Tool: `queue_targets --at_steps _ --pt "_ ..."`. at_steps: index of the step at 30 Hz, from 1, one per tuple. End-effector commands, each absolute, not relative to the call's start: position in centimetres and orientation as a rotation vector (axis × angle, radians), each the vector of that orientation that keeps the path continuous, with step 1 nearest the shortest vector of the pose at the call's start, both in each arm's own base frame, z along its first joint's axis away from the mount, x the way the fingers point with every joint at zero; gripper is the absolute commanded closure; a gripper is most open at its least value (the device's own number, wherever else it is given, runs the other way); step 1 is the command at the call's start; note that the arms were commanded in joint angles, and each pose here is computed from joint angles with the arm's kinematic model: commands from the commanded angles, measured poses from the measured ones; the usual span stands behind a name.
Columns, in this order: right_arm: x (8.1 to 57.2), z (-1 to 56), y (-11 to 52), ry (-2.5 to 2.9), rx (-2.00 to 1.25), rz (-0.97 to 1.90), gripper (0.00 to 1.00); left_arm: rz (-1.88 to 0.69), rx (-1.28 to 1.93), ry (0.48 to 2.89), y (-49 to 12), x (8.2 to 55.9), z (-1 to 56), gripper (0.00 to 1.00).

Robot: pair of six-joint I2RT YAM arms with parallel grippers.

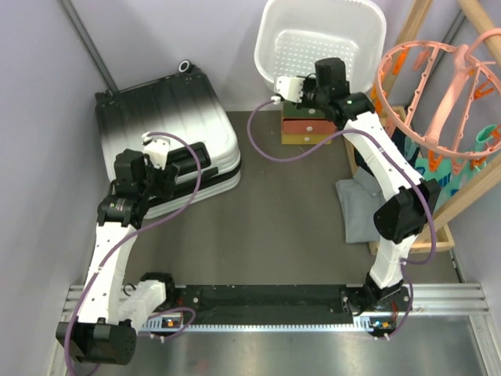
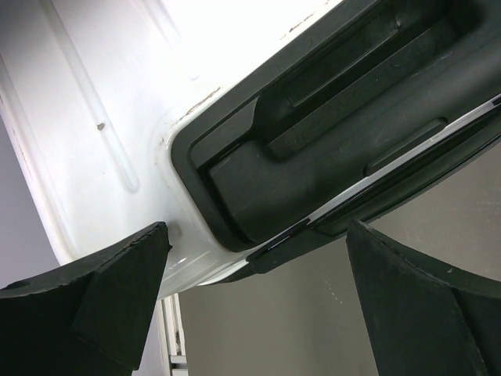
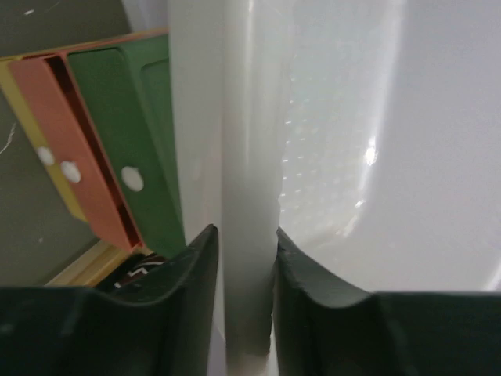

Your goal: Open, take out, and arrange the luggage

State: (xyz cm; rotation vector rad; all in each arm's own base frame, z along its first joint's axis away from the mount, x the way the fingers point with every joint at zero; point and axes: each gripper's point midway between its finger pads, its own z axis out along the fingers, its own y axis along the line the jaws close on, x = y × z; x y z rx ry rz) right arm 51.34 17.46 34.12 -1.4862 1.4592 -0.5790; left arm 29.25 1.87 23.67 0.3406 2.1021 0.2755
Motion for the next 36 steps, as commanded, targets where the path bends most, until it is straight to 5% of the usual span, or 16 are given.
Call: queue_targets --at_steps 1,10,13,15,26,33,36 --pt "52.1 41.7 17.9 1.265 -1.308 -0.649 0.61 0.24 0.335 2.143 1.5 29.2 22.6 0.01" --pt "52.4 42.3 17.9 1.257 -1.256 -0.652 0.48 0.253 0.34 2.145 1.7 29.0 22.7 0.01" --pt "51.5 44.5 18.5 1.219 -1.175 -0.627 0.28 0.266 0.331 2.139 1.9 29.2 22.8 0.01" --pt "50.9 46.0 19.1 1.194 -1.12 -0.604 0.02 0.296 0.307 2.132 2.4 29.5 23.1 0.01" --pt "41.2 51.5 28.5 1.092 -0.97 -0.233 0.01 0.383 0.199 2.052 3.9 30.7 27.8 0.01" --pt "29.3 43.7 41.7 1.024 -1.364 0.43 0.02 0.338 0.143 2.062 3.8 30.8 29.5 0.01" --pt "28.9 39.9 45.1 1.059 -1.422 0.601 0.06 0.346 0.062 2.068 5.1 30.9 30.1 0.01"
